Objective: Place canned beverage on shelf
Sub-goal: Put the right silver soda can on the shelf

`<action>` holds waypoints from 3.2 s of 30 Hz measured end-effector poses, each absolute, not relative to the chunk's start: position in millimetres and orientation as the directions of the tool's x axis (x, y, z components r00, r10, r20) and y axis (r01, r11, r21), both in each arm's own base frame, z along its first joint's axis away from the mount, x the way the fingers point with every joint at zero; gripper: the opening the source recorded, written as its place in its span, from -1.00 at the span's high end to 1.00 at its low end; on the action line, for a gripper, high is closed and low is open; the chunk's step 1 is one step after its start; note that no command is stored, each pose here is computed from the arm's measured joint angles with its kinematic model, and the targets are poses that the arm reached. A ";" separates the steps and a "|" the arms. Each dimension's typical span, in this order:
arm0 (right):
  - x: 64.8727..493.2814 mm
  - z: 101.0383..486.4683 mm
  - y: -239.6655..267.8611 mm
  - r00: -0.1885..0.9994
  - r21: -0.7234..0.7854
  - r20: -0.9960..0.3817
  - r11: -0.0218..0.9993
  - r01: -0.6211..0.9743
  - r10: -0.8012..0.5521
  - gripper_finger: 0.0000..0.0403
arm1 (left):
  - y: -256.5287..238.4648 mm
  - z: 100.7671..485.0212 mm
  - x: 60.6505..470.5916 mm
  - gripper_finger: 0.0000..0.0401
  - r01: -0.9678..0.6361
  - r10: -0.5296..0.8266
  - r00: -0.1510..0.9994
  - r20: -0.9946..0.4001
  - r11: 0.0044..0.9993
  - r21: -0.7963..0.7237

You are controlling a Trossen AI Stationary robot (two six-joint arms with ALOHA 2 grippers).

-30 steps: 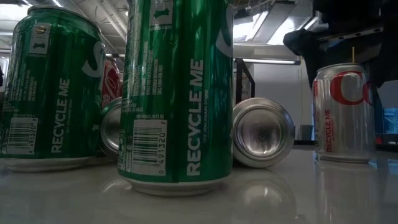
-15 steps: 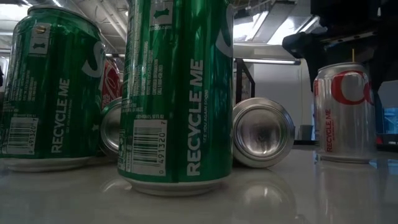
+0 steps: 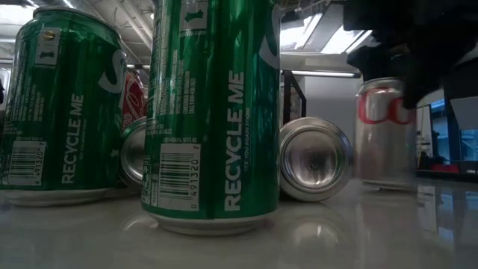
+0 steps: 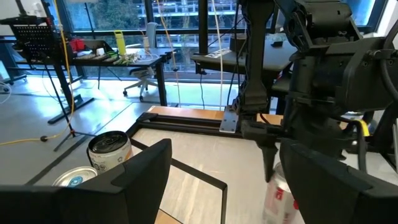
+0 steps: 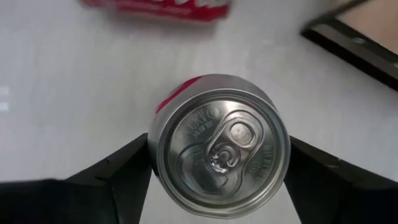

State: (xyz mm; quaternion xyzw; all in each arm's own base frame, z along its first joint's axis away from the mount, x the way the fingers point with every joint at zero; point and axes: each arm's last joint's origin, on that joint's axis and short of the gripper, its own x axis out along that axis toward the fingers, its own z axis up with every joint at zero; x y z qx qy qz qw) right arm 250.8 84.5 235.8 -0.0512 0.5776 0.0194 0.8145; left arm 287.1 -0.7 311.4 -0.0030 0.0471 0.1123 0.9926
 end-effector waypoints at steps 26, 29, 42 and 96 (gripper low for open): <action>251.4 236.0 83.9 0.343 -0.046 -0.938 0.999 0.028 -0.053 -0.57 | -0.7 311.4 287.1 -0.44 -0.224 0.223 0.970 -0.094 0.975 0.005; 251.3 236.0 83.9 0.343 -0.046 -0.938 0.999 0.027 -0.052 -0.60 | -0.7 311.4 287.1 -0.44 -0.224 0.223 0.970 -0.094 0.975 0.006; 251.4 236.1 83.9 0.345 -0.046 -0.937 0.999 0.027 -0.052 -0.96 | -0.7 311.4 287.1 -0.44 -0.224 0.224 0.970 -0.094 0.975 0.006; 265.0 221.8 89.4 0.341 -0.157 -0.940 0.919 -0.362 -0.026 -0.97 | -0.6 310.5 287.0 -0.43 -0.224 0.224 0.969 -0.103 0.974 0.008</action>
